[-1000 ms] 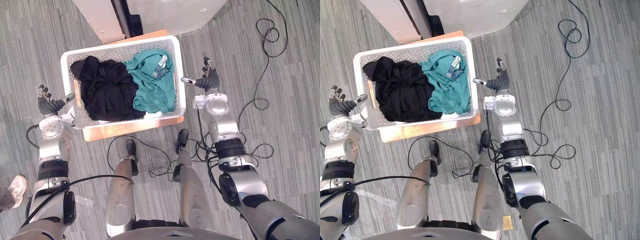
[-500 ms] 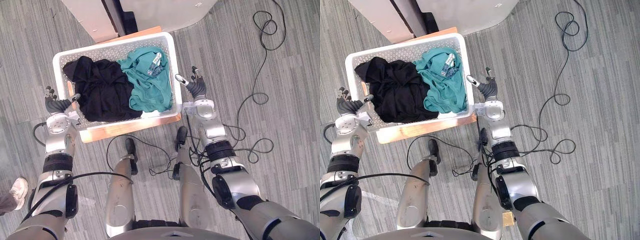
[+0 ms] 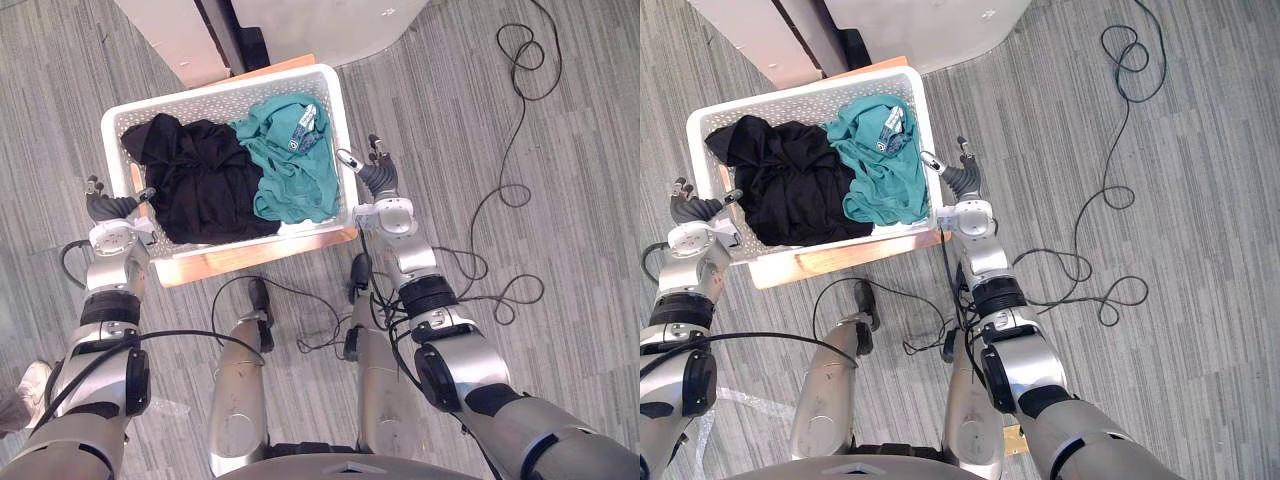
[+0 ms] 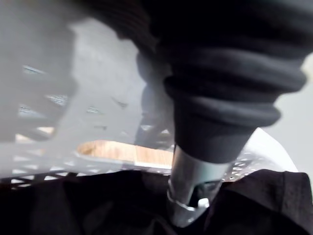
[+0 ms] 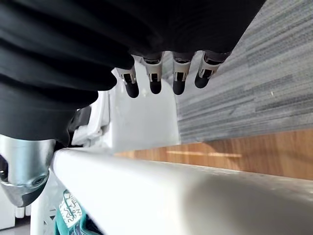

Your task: Pick up the laundry basket with both hands and put the clothes into the washing machine.

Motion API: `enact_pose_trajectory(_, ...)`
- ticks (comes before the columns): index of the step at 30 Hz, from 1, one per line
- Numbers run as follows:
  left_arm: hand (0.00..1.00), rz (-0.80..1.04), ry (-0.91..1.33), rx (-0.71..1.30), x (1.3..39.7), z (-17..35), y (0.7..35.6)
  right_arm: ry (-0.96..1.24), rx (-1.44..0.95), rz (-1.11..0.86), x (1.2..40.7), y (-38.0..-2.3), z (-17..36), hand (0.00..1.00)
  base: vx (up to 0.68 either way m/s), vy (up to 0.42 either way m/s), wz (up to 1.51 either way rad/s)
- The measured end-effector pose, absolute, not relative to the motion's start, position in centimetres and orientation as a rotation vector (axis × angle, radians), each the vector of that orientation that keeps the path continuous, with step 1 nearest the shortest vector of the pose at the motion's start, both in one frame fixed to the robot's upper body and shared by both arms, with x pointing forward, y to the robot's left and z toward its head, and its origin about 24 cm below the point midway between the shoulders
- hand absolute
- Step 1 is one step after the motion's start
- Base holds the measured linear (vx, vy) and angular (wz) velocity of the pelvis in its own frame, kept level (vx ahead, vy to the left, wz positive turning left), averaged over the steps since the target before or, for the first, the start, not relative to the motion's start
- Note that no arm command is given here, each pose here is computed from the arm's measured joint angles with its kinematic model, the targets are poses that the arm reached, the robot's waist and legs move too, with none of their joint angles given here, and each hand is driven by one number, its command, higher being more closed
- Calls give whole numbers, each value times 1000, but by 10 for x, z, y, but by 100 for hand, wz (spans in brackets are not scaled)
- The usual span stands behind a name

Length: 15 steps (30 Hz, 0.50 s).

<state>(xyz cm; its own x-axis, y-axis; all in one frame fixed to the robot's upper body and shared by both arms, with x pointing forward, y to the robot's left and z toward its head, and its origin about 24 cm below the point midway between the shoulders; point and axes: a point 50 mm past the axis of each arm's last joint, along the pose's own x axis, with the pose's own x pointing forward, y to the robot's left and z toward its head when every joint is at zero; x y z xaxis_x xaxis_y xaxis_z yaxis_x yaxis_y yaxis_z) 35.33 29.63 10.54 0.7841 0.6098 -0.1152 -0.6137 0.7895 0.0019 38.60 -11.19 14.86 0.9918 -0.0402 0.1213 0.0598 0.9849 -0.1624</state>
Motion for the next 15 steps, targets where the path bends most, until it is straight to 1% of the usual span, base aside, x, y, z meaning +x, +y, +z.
enact_pose_trajectory(6,0,658,130,37,353,106,299,-127,-280,-38,385,-106,146,0,-11,-36,0)
enact_pose_trajectory(15,0,672,148,68,352,106,304,-202,-610,-9,387,-100,157,0,-5,-35,0)
